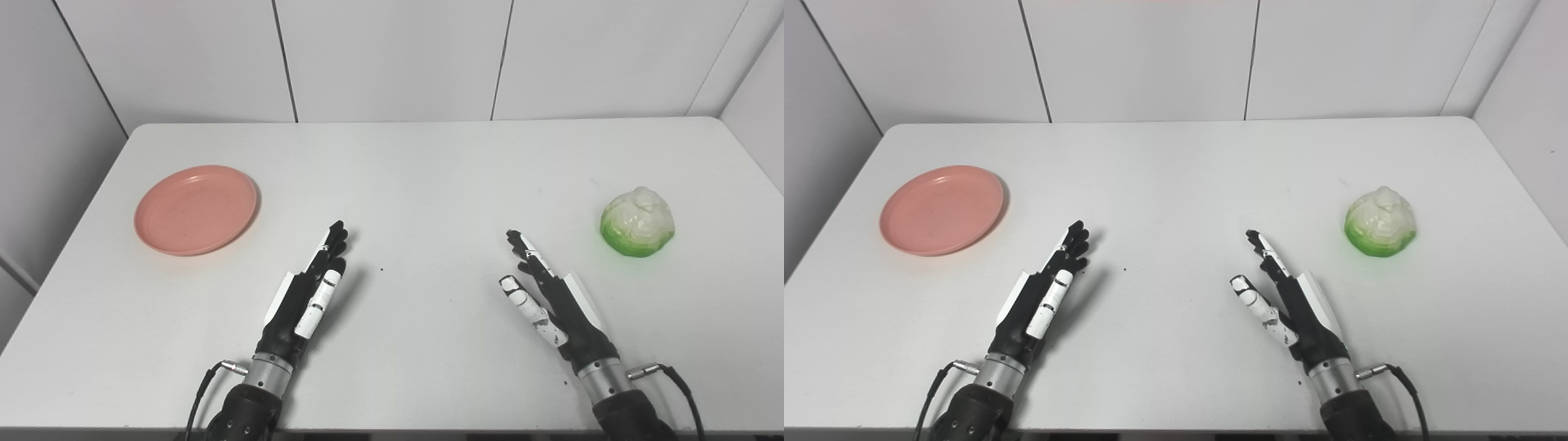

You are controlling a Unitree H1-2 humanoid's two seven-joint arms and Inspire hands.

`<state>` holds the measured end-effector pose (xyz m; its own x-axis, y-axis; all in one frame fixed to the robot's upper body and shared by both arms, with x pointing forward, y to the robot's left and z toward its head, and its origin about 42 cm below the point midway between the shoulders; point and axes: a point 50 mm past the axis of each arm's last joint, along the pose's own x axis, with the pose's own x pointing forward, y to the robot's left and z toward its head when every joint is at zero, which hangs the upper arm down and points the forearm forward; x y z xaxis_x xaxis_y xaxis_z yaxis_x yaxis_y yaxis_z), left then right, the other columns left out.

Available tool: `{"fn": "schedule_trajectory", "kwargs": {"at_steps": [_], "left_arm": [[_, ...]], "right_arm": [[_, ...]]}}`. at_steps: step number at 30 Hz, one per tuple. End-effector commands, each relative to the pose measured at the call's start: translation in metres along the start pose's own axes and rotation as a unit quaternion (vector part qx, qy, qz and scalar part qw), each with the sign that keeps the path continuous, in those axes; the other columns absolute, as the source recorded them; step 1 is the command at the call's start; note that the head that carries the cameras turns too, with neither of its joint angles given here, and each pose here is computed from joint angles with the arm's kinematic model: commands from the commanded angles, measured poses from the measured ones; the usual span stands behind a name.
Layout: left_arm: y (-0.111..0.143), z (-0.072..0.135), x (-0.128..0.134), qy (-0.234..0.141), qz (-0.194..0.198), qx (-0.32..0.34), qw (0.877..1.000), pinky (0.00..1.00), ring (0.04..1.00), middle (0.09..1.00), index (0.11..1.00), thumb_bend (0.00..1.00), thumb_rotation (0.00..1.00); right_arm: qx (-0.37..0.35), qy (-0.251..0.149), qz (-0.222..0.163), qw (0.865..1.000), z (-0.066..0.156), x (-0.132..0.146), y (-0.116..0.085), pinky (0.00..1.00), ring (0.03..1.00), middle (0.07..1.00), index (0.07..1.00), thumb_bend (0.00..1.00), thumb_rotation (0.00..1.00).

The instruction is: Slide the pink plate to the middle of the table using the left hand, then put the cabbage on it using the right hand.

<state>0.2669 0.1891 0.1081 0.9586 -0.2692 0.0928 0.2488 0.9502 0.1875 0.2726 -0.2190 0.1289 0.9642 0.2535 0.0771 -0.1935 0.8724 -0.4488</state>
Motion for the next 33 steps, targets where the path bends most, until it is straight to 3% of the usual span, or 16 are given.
{"fn": "schedule_trajectory", "kwargs": {"at_steps": [1, 33], "left_arm": [[0.0047, -0.0094, -0.0054, 0.018, 0.001, 0.01, 1.0, 0.96, 0.988, 0.992, 0.979, 0.5, 1.0], [-0.0007, -0.0127, -0.0028, 0.021, -0.005, 0.006, 1.0, 0.96, 0.989, 0.992, 0.978, 0.53, 1.0]], "right_arm": [[-0.005, -0.029, -0.004, 1.0, 0.0099, 0.0039, -0.003, 0.91, 0.945, 0.951, 0.95, 0.33, 1.0], [-0.006, -0.025, -0.003, 1.0, 0.0046, 0.0039, -0.006, 0.91, 0.944, 0.951, 0.949, 0.33, 1.0]]}}
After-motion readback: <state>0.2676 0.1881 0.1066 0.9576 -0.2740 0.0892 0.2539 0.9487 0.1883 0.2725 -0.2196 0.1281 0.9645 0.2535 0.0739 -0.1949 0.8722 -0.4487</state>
